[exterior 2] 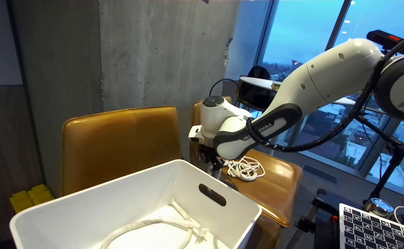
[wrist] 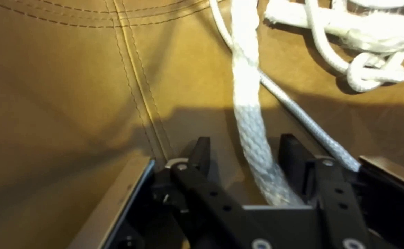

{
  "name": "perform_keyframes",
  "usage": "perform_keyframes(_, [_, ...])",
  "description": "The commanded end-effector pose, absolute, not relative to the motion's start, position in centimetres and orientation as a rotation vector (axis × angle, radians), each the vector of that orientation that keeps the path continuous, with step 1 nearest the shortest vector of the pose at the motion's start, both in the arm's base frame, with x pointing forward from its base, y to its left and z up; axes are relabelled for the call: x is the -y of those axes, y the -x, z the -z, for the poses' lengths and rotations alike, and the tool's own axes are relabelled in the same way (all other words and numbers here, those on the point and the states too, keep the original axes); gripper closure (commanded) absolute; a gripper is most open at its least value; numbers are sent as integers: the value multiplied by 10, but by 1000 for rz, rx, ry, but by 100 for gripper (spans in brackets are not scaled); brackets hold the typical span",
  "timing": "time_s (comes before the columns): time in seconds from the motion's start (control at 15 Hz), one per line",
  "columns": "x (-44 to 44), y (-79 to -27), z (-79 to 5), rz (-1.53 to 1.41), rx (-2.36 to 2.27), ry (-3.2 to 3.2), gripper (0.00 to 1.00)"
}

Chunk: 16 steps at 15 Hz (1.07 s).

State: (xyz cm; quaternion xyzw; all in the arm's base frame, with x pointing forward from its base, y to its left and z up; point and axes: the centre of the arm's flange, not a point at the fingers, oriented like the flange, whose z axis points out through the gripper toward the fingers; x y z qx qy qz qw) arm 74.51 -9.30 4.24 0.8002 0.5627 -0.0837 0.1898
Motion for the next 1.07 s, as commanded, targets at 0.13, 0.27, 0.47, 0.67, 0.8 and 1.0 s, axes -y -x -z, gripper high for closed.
perform_keyframes(0.13, [92, -740, 3, 272, -1609, -2227, 91])
perform_keyframes(0.27, [98, -735, 9, 293, -1595, -2238, 100])
perform_keyframes(0.47, [105, -722, 1, 313, -1564, -2254, 98])
perform_keyframes(0.67, [110, -691, -36, 321, -1519, -2276, 100])
perform_keyframes(0.8, [104, -670, -76, 311, -1479, -2311, 100])
perform_keyframes(1.0, [96, -672, -114, 288, -1414, -2371, 100])
